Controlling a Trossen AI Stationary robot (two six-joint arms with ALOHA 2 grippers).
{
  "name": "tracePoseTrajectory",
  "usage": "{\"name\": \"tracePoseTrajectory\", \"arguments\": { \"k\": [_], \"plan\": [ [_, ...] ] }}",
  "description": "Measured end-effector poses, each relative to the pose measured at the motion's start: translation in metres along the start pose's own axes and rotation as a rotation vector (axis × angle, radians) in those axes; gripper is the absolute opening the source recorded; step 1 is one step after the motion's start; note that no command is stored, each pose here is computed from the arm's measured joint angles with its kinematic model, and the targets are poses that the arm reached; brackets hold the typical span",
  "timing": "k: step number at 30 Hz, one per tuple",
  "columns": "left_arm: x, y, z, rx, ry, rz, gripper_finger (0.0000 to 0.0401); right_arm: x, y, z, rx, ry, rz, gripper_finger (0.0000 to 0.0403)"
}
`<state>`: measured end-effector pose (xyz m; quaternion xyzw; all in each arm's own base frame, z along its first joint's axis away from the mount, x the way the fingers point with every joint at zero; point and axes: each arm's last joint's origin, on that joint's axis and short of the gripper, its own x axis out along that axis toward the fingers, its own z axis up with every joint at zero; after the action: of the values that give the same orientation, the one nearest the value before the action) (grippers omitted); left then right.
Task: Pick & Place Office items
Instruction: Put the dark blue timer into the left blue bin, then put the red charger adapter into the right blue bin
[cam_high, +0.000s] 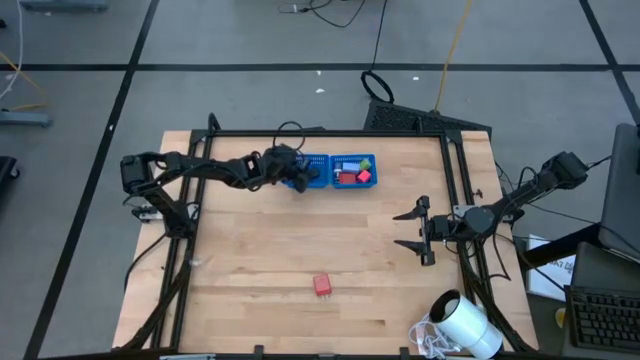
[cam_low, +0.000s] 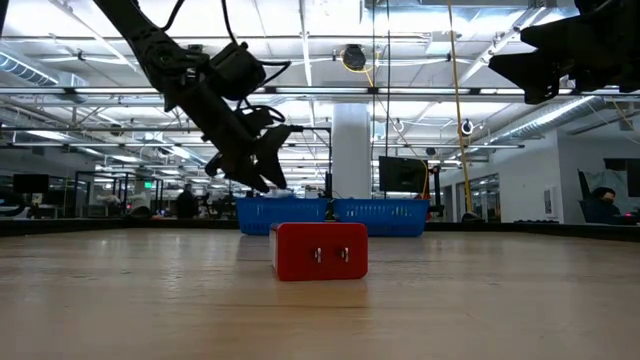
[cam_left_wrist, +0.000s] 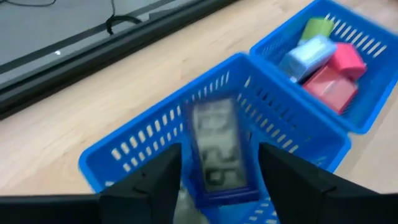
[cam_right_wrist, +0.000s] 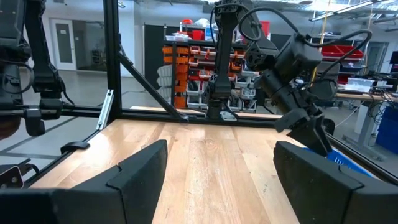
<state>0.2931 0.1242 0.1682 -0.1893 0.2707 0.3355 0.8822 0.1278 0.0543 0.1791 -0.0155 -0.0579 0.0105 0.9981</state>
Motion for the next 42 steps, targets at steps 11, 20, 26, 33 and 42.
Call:
{"name": "tracePoseTrajectory", "arguments": {
  "k": [11, 20, 26, 33, 42],
  "plan": [
    [-0.001, 0.001, -0.004, 0.026, 0.050, 0.014, 0.0217, 0.000, 0.000, 0.000, 0.000, 0.000, 0.000, 0.0281],
    [-0.035, -0.012, 0.027, -0.078, -0.078, -0.287, 0.0190, 0.000, 0.000, 0.000, 0.000, 0.000, 0.000, 0.0281],
    [-0.066, -0.024, 0.036, 0.013, -0.069, -0.568, 0.0177, 0.000, 0.000, 0.000, 0.000, 0.001, 0.000, 0.0281],
    [-0.093, -0.040, 0.035, 0.032, -0.045, -0.746, 0.0171, 0.000, 0.000, 0.001, 0.005, -0.010, 0.000, 0.0281],
    [-0.102, -0.064, 0.025, -0.017, 0.000, -0.807, 0.0192, 0.000, 0.000, 0.005, 0.129, -0.048, 0.000, 0.0281]
  ]
}}
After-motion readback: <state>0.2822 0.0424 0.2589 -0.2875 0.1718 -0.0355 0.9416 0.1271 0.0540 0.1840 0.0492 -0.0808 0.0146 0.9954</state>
